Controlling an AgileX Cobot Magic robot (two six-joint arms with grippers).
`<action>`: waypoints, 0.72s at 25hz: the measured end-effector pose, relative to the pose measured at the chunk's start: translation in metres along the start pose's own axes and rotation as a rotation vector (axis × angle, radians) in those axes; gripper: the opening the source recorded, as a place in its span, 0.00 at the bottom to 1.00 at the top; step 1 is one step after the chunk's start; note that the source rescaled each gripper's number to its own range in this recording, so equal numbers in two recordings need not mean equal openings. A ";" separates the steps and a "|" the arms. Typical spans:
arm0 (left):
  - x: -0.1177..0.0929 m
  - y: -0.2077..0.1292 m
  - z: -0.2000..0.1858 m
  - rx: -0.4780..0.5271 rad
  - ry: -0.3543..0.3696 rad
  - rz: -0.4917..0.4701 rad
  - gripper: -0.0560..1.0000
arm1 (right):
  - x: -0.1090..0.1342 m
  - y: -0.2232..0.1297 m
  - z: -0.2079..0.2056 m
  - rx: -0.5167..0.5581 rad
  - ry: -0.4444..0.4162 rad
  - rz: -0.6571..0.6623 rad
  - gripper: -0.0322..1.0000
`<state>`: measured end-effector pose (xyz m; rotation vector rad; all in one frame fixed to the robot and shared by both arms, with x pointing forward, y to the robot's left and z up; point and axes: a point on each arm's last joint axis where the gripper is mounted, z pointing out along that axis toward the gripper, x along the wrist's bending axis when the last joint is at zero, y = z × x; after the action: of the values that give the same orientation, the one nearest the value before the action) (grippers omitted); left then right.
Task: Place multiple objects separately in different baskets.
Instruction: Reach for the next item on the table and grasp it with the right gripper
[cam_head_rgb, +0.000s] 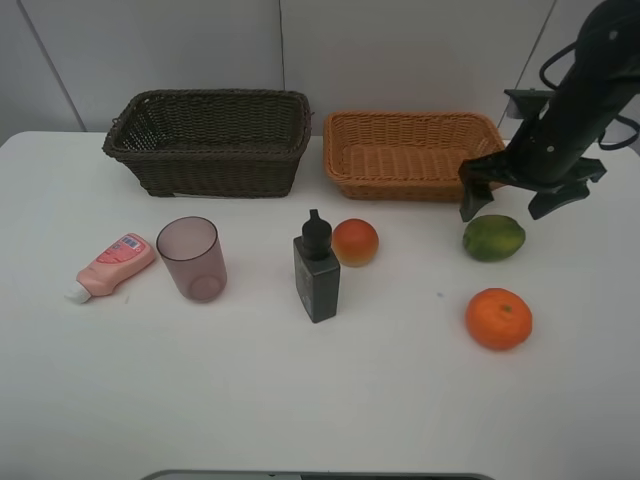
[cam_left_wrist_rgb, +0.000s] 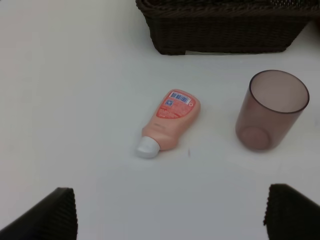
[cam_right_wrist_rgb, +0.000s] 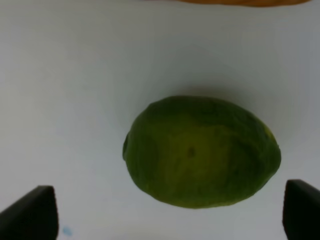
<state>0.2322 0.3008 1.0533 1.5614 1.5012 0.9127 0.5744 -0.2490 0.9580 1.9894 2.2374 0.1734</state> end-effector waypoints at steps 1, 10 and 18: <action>0.000 0.000 0.000 0.000 0.000 0.000 0.97 | -0.001 0.000 0.002 0.002 -0.009 -0.008 1.00; 0.000 0.000 0.000 0.000 0.000 0.000 0.97 | -0.012 0.005 0.016 -0.014 -0.051 -0.029 1.00; 0.000 0.000 0.000 0.000 0.000 0.000 0.97 | -0.010 0.006 0.035 0.015 -0.043 -0.027 1.00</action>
<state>0.2322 0.3008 1.0533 1.5614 1.5012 0.9127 0.5880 -0.2588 0.9246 1.9494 2.2444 0.1105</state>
